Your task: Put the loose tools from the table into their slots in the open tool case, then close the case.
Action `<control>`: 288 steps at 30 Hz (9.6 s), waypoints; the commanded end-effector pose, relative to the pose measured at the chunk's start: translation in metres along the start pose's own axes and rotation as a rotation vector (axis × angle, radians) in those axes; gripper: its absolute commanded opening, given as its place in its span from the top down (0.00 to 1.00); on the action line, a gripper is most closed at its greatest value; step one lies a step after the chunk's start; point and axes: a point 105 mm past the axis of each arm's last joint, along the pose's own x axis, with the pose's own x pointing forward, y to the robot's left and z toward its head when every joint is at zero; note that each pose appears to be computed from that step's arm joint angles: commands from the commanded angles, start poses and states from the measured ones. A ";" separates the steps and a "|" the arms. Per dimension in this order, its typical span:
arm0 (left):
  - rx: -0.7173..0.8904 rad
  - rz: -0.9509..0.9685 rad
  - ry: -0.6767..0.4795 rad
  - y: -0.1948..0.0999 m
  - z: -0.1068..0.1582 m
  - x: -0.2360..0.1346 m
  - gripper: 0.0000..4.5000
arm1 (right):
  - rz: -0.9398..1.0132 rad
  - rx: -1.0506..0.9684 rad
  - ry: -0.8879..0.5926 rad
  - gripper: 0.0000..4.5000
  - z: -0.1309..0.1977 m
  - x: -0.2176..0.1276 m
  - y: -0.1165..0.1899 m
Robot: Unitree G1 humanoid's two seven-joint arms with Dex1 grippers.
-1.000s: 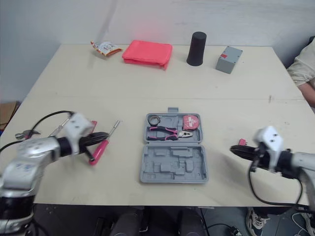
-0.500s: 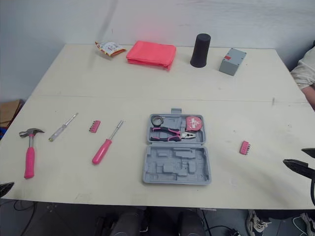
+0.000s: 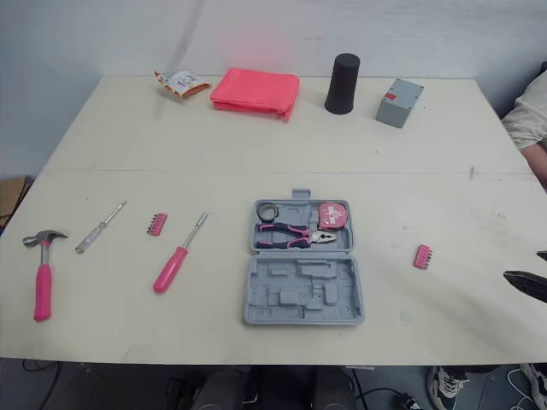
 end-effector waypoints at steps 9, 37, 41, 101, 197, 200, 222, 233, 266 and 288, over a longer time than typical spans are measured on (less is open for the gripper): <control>0.256 -0.214 0.027 -0.040 0.023 0.079 0.02 | 0.608 -0.141 -0.325 0.00 0.108 0.076 0.152; 0.265 -0.436 0.086 -0.087 0.013 0.177 0.82 | 1.014 -0.300 -0.559 0.00 0.199 0.085 0.254; 0.295 -0.427 -0.006 -0.086 0.041 0.169 0.99 | 0.996 -0.296 -0.540 0.00 0.197 0.083 0.250; 1.043 -1.272 0.174 -0.434 0.057 0.111 0.99 | 0.676 -0.237 -0.185 0.00 0.091 0.081 0.191; 0.316 -1.040 -0.359 -0.277 0.122 0.104 0.99 | 0.409 -0.127 -0.148 0.00 0.069 0.057 0.128; 0.187 -0.900 -0.292 -0.222 0.098 0.083 0.88 | 0.342 -0.096 -0.084 0.00 0.054 0.042 0.103; 0.001 0.032 -0.100 0.024 0.006 -0.003 0.02 | -0.036 -0.067 0.021 0.00 0.011 -0.007 -0.015; 0.107 -0.070 -0.157 -0.027 0.037 0.035 0.02 | 0.105 -0.094 -0.133 0.00 0.056 0.028 0.025; -0.277 0.207 0.216 -0.084 -0.024 0.101 0.02 | 0.935 -0.330 -0.426 0.00 0.174 0.073 0.221; 0.166 -0.175 -0.131 -0.152 0.071 0.128 0.88 | 0.864 -0.348 -0.422 0.00 0.168 0.085 0.221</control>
